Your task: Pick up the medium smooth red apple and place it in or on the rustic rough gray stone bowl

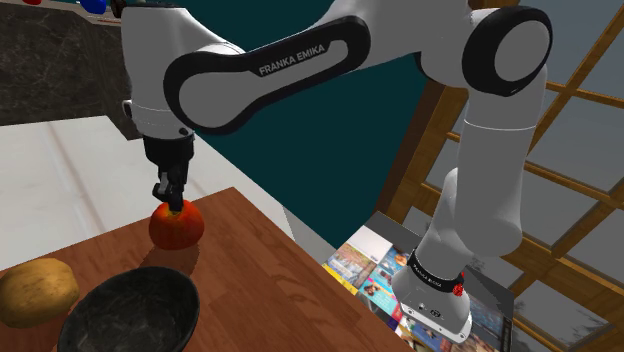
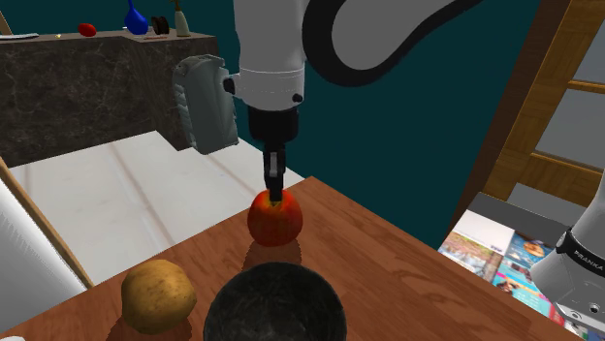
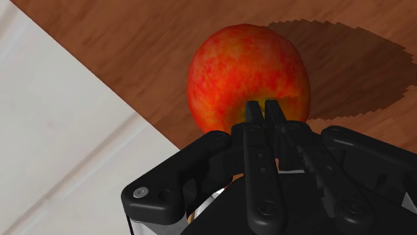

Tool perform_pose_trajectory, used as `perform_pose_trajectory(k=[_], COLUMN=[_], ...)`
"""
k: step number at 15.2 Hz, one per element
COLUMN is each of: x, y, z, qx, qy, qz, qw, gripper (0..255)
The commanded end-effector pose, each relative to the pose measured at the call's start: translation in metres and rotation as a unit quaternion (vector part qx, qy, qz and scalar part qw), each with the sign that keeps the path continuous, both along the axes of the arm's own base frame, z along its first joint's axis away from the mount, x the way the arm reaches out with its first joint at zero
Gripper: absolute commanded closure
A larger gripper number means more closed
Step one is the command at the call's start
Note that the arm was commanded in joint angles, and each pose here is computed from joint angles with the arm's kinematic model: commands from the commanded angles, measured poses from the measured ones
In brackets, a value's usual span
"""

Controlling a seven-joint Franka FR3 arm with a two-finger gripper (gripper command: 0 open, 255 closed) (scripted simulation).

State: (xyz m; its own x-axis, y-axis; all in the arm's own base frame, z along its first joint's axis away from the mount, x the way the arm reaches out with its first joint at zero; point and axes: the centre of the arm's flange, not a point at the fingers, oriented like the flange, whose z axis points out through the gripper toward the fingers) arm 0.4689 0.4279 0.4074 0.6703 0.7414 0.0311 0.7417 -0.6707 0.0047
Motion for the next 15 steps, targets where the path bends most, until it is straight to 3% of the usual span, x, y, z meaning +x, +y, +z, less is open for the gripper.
perform_pose_trajectory(k=[1,15], x=[-0.001,-0.001], y=[0.0,0.0], z=[0.011,0.085], qx=[0.0,0.0], qy=[0.0,0.0], qz=[0.0,0.0], qw=[1.0,1.0], gripper=[255,255])
